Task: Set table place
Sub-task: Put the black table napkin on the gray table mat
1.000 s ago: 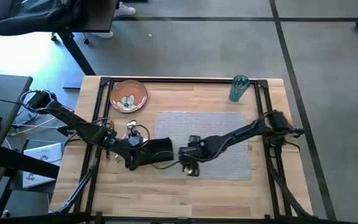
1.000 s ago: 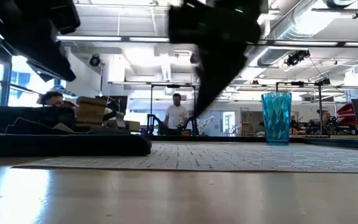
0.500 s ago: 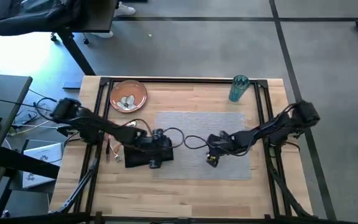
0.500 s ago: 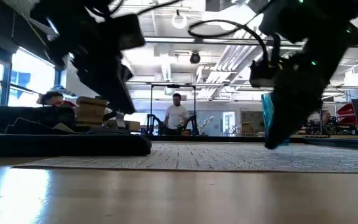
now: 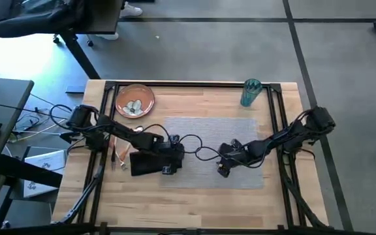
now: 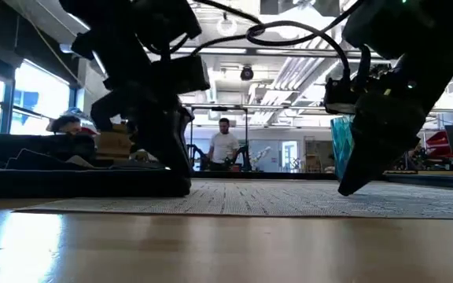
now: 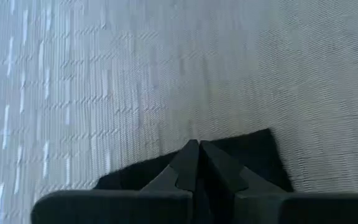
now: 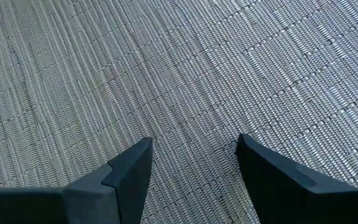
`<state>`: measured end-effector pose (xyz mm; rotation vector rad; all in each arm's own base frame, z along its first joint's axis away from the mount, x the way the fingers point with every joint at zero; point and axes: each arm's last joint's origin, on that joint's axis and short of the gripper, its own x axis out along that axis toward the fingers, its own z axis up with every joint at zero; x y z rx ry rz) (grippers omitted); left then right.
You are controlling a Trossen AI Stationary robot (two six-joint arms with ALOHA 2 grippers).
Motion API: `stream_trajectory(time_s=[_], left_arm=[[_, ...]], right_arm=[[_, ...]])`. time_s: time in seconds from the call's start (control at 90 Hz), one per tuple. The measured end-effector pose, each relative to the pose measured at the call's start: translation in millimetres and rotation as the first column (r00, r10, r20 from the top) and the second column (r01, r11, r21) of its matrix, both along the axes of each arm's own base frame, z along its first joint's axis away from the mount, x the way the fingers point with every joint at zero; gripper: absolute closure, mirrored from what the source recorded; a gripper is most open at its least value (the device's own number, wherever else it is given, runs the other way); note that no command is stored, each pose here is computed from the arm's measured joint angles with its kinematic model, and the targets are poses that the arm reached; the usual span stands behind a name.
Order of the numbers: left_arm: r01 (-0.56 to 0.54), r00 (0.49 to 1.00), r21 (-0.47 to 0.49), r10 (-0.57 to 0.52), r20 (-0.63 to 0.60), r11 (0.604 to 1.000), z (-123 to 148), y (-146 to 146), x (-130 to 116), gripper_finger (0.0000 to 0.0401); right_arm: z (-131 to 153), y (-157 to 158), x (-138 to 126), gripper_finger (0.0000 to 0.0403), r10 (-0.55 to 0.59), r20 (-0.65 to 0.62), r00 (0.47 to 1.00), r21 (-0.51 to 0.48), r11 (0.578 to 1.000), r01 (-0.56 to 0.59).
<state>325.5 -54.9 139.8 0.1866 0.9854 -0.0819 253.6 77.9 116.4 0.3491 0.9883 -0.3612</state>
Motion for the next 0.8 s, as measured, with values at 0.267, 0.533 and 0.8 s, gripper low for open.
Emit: stream_trajectory(time_s=[0.267,0.533,0.8], left_arm=[[0.009,0.999,0.018,-0.009,-0.04,1.0,-2,6,-2,0.0401],[-0.072,0.997,0.084,0.07,0.025,0.994,-15,17,10,0.0401],[-0.362,0.932,0.178,0.361,0.04,0.915,-21,44,8,0.0401]], right_arm=[[0,3,-1,0.0187,0.011,-0.005,1.0,0.002,1.0,-0.011],[0,3,-1,0.0187,0.013,-0.006,1.0,0.004,1.0,-0.013],[-1,4,-1,0.0187,0.014,-0.004,1.0,0.006,1.0,-0.014]])
